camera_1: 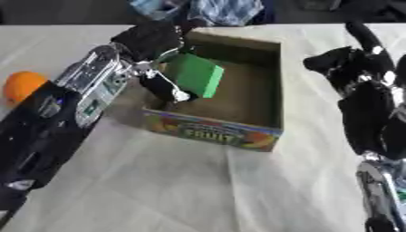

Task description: Pick up objects on the table and place them in the box.

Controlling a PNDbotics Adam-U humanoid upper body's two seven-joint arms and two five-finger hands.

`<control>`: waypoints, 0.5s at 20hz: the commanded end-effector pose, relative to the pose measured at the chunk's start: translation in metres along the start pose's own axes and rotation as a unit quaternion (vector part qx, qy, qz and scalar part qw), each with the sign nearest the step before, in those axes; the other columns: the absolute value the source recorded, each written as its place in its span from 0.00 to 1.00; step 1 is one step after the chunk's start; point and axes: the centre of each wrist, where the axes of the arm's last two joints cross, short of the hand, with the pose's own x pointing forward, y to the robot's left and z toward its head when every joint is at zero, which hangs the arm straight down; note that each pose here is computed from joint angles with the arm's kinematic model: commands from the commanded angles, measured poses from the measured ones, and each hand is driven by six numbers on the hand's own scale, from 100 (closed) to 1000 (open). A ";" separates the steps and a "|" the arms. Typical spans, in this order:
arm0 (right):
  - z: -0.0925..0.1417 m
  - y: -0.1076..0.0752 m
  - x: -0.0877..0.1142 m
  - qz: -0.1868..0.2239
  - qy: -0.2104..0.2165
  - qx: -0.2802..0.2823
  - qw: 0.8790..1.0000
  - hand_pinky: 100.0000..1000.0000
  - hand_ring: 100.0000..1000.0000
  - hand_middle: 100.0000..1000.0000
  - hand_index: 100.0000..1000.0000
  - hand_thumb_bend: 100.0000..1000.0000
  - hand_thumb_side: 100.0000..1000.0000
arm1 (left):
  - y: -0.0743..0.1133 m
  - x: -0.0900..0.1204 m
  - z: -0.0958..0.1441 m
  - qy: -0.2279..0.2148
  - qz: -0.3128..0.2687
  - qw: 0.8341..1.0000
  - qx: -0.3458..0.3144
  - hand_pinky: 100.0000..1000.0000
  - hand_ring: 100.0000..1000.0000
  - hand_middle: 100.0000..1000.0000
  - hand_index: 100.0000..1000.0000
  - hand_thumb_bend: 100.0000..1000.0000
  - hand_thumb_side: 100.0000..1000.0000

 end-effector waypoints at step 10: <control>-0.003 0.000 0.006 -0.002 -0.009 0.005 1.000 0.78 0.68 0.55 0.97 0.30 1.00 | 0.007 0.003 0.000 0.022 -0.035 0.999 0.031 0.79 0.89 1.00 0.89 0.65 0.80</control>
